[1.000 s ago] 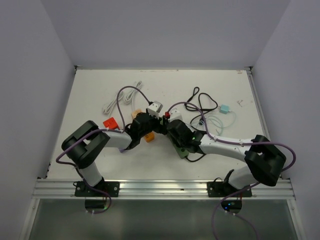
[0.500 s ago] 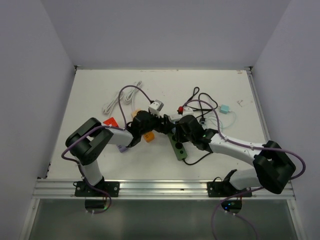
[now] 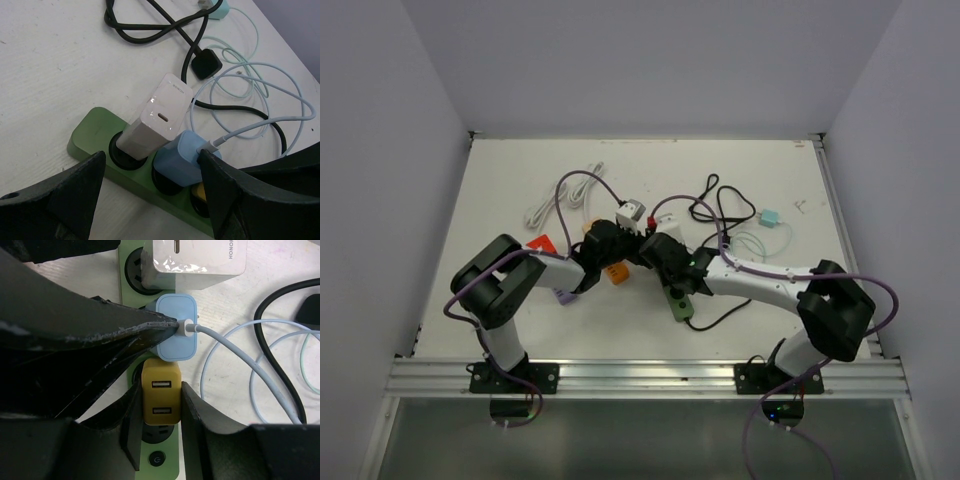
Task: Pull the plug off the socket
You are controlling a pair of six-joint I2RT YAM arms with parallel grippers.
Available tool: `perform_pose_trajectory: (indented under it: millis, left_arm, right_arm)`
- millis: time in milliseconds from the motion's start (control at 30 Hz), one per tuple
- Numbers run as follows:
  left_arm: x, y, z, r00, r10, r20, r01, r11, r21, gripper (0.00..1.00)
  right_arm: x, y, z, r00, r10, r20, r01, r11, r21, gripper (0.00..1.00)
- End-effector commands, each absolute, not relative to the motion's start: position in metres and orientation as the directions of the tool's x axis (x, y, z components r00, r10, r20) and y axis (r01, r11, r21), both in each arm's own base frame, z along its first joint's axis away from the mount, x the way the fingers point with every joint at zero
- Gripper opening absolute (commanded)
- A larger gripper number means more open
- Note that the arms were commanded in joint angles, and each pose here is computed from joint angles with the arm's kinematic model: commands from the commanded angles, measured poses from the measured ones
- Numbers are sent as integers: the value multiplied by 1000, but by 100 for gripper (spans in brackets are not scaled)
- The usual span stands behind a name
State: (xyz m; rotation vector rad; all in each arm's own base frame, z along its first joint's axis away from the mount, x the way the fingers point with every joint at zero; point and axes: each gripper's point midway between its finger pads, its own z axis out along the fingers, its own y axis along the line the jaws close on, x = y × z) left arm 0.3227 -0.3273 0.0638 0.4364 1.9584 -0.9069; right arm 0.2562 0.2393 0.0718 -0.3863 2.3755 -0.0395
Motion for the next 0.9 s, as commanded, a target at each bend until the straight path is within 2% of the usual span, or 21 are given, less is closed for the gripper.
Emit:
perform_pose_trajectory:
  millis: [0,167,433,600,633,667,767,867]
  left_arm:
    - [280,-263,-49,-731,190,-656,483,823,-299,79]
    - [281,-261,-50,-734,190,-652,478,826,-298,79]
    - [281,-260,-51,-738,189,-648,475,828,-299,79]
    - [281,-260,-52,-744,183,-642,472,825,-312,79]
    - [281,-260,-52,-743,184,-644,474,823,-312,79]
    - [281,-260,-52,-744,184,-643,473,825,-311,79]
    - [280,-259,-54,-747,184,-638,471,825,-313,79]
    - [281,-260,-53,-748,180,-639,468,826,-315,79]
  right_arm:
    - [272,246,108,-638,-204,-743,-197,975,-99,0]
    - [266,251,109,-671,-68,-738,-217,970,107,0]
    - [263,255,106,-751,107,-652,-212,896,391,0]
    - [272,246,104,-745,39,-666,-182,949,259,0]
    - [278,247,114,-715,9,-699,-191,959,208,0]
    - [274,238,105,-712,-60,-700,-173,981,92,0]
    - [273,238,114,-681,-172,-712,-169,983,-76,0]
    - [271,248,110,-686,-203,-699,-189,977,-99,0]
